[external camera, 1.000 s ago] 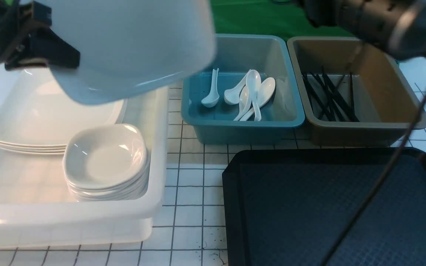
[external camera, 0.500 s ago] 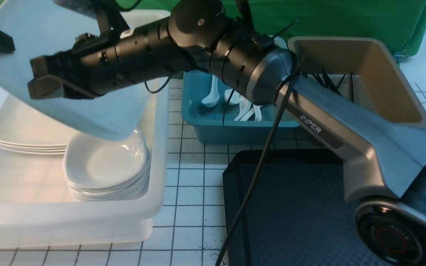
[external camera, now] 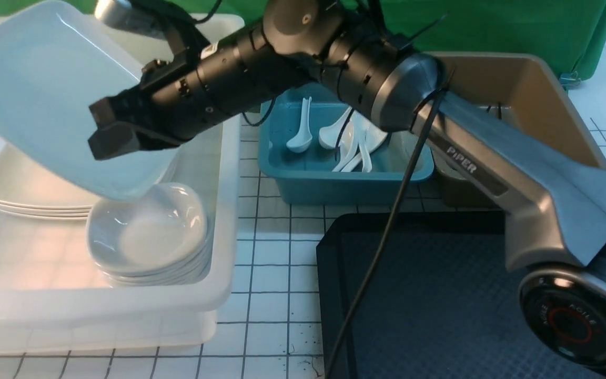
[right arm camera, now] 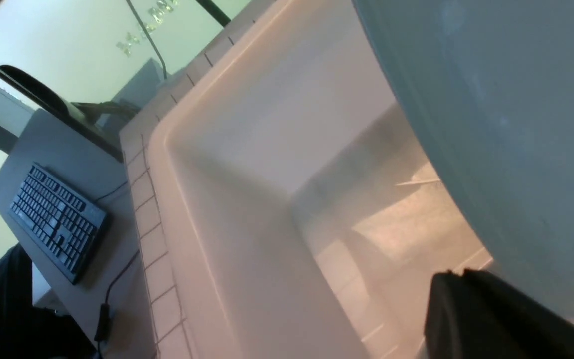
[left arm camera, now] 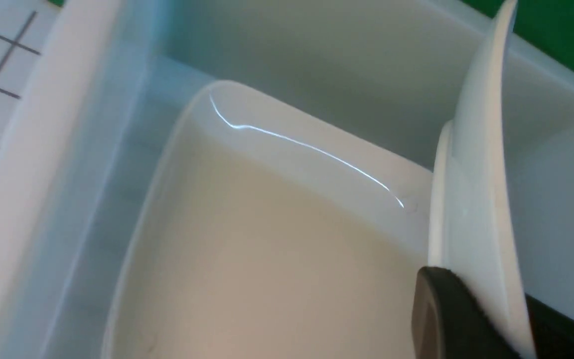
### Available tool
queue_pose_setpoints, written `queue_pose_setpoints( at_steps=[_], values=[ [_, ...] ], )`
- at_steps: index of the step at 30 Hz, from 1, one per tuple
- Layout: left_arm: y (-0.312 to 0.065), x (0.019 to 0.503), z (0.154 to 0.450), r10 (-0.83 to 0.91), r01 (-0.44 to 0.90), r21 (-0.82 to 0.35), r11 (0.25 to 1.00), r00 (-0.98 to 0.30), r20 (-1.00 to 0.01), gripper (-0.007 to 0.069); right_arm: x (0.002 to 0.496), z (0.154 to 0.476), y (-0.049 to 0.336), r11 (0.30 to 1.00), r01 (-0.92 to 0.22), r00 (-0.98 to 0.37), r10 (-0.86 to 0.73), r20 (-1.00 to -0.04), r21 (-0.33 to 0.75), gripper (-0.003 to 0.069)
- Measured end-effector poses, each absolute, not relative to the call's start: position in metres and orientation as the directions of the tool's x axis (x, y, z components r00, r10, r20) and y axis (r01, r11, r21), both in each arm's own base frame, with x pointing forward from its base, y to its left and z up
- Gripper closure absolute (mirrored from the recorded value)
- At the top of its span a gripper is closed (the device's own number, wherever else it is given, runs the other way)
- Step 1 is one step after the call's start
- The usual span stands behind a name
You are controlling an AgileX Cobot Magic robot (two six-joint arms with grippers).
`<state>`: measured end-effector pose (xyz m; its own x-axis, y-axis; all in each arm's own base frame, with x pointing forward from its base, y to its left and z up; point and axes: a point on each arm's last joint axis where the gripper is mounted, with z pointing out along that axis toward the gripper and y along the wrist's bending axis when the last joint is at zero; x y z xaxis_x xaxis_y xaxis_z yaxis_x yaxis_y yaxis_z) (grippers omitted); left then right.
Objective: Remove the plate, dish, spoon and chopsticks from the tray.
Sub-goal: Use the left arm to put the plate into the large storage box on the left
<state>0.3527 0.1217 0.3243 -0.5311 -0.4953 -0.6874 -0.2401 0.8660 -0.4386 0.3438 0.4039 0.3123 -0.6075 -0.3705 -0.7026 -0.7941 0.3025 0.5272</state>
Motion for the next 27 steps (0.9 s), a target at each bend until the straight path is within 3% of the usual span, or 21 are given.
queue_pose_setpoints(
  at_steps=[11, 19, 27],
  values=[
    [0.148, 0.354, 0.316, -0.573, -0.32, -0.475, 0.82, -0.45, -0.685, 0.0608, 0.327, 0.372, 0.37, 0.301, -0.856, -0.515, -0.42, -0.747, 0.42, 0.0654],
    [0.156, 0.371, 0.281, -0.628, -0.367, -0.509, 0.778, -0.473, -0.618, 0.0608, 0.31, 0.413, 0.327, 0.459, -0.854, -0.474, -0.496, -0.727, 0.244, 0.0654],
    [0.16, 0.378, 0.258, -0.65, -0.395, -0.517, 0.76, -0.497, -0.576, 0.061, 0.281, 0.446, 0.294, 0.495, -0.847, -0.459, -0.491, -0.741, 0.196, 0.0653]
  ],
)
